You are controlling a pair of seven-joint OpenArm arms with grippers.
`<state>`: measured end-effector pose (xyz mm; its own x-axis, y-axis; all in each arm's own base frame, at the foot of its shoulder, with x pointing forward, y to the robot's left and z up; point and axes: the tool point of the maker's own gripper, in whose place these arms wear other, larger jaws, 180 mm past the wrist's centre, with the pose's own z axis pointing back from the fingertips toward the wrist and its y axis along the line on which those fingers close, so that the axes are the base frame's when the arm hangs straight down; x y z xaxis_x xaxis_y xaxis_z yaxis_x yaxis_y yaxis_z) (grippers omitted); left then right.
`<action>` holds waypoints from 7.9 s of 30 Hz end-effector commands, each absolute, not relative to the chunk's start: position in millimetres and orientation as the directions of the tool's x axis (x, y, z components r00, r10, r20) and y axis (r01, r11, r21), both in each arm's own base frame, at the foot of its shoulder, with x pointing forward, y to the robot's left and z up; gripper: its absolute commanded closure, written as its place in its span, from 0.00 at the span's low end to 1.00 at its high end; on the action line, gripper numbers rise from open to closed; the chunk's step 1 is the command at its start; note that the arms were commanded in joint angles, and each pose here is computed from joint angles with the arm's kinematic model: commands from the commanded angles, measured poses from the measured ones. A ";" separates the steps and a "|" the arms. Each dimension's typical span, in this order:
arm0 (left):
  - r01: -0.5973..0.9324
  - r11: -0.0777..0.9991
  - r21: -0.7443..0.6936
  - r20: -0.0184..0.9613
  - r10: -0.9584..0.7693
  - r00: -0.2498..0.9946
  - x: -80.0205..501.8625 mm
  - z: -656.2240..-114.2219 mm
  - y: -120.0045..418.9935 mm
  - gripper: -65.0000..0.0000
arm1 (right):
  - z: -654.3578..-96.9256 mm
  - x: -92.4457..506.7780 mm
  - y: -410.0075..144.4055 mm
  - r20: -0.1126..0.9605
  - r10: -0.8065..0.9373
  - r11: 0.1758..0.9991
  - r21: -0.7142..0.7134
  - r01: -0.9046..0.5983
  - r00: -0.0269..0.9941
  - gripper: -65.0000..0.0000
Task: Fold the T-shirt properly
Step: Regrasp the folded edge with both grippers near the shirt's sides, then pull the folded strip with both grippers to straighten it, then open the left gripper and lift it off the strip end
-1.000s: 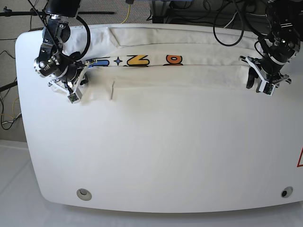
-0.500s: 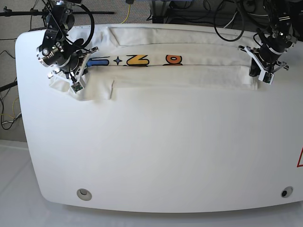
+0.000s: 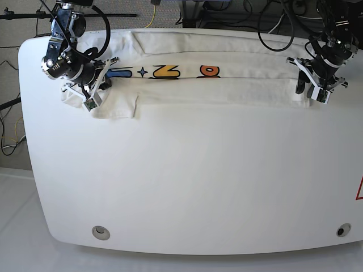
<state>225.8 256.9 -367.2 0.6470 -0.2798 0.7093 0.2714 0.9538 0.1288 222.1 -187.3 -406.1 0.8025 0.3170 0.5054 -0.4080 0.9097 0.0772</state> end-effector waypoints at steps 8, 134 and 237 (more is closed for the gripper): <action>0.245 0.964 0.104 0.722 -0.242 0.648 235.6 -362.8 258.0 0.60 | -394.7 229.8 -174.7 0.555 0.303 0.899 0.103 -0.425 0.775 1.00; 0.180 0.984 0.006 0.718 -0.130 0.684 210.7 -399.5 279.2 0.99 | -438.1 206.0 -145.2 0.544 0.187 0.863 0.308 -0.402 0.818 0.99; 0.101 0.989 0.110 0.824 -0.148 0.547 283.1 -322.4 310.0 0.47 | -379.3 317.2 -164.3 0.719 0.249 0.878 0.116 -0.465 0.649 0.98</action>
<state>274.5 306.6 -342.7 0.6030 -0.1380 0.7857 0.1057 0.9901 0.0928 307.4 -165.7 -392.6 0.6833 0.2567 0.6836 -0.4548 0.8820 0.1234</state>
